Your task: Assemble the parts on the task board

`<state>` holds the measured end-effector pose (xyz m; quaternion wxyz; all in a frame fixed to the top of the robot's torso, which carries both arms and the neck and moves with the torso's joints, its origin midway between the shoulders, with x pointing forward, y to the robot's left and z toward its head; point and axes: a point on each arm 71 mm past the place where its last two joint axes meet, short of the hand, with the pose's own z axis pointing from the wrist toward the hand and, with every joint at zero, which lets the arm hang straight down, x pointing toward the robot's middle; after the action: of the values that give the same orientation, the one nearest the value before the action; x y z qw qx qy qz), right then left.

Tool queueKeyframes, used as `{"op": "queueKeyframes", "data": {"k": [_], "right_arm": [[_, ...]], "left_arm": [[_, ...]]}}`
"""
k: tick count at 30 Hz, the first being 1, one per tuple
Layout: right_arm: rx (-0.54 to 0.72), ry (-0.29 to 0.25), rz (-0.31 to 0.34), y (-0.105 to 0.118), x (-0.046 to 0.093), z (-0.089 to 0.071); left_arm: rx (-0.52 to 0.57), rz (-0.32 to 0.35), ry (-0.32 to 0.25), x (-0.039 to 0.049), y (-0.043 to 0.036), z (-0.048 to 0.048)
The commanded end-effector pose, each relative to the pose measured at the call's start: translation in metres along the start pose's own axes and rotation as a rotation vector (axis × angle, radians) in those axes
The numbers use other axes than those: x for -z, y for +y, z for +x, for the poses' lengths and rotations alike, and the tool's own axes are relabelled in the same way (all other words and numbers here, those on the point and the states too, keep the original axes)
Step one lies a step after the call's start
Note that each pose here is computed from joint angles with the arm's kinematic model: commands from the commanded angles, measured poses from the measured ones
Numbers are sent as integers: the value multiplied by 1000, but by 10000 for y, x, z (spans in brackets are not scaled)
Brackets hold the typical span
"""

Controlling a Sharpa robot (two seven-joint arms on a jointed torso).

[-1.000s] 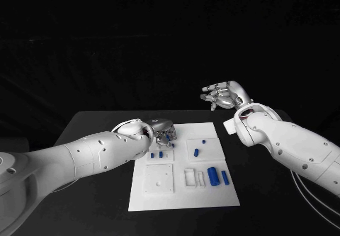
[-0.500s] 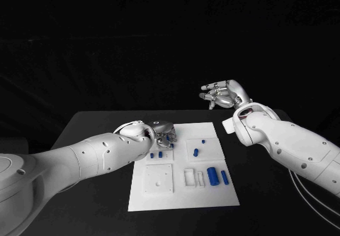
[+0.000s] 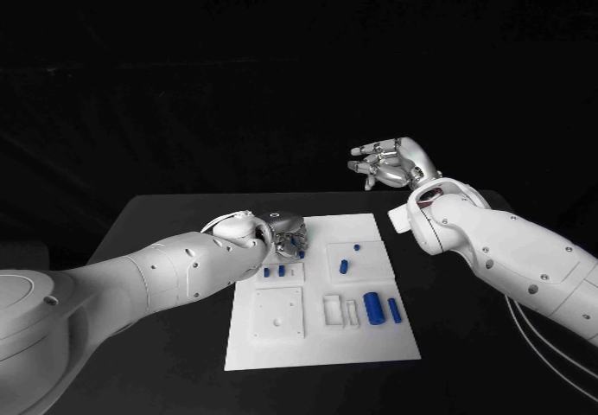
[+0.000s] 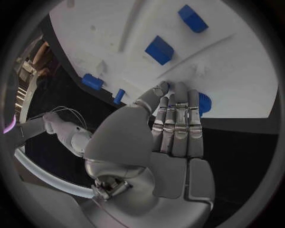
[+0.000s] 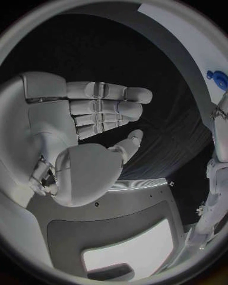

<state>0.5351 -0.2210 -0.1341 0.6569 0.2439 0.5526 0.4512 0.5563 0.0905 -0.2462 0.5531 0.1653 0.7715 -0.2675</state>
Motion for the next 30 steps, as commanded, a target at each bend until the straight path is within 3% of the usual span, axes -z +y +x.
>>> {"op": "queueKeyframes", "data": {"k": [1, 11, 30], "right_arm": [[-5, 7, -14, 24, -2, 9], [-6, 11, -17, 35, -3, 8], [-7, 14, -19, 43, -6, 13]], "left_arm": [[-9, 1, 26, -17, -24, 28], [-6, -3, 43, -30, 5, 98], [23, 27, 32, -23, -26, 168]]}}
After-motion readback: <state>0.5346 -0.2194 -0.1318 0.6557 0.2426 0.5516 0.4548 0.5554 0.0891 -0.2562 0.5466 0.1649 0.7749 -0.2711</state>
